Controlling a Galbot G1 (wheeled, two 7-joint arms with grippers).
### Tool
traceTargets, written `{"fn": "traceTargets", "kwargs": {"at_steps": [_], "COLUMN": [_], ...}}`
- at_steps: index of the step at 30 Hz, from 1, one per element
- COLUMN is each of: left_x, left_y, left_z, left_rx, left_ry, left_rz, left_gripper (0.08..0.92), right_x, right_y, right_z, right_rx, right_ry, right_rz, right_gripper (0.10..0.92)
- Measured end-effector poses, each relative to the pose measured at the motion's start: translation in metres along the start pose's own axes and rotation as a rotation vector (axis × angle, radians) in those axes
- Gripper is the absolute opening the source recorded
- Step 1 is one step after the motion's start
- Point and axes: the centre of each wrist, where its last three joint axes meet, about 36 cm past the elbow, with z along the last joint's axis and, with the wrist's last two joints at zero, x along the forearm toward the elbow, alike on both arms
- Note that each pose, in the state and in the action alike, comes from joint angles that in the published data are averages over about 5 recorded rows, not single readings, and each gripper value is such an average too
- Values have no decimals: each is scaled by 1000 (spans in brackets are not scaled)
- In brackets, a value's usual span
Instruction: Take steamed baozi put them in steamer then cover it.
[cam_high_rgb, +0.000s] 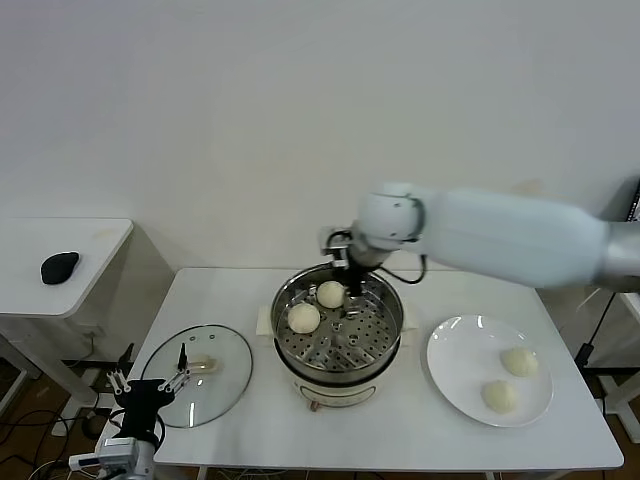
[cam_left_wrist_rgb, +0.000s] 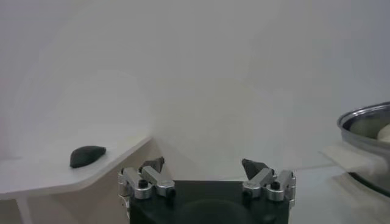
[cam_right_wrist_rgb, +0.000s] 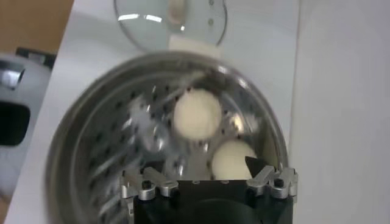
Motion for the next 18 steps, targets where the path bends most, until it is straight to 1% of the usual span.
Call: {"fn": "traceTargets", "kwargs": {"at_steps": [5, 9, 18], "left_x": [2, 4, 6], "left_y": [0, 2, 8], "left_z": [-2, -3, 0], "left_rx": [-2, -7, -13], "left_ry": [-6, -10, -8], "left_rz": [2, -4, -15], "left_gripper": [823, 823, 823], "right_x": [14, 15, -8], "right_y": [28, 52, 110], "right_z": [54, 97, 184], "right_rx": [17, 8, -39], "right_ry": [30, 53, 93], "right_rz": [-6, -12, -35], "right_gripper": [823, 823, 823]}}
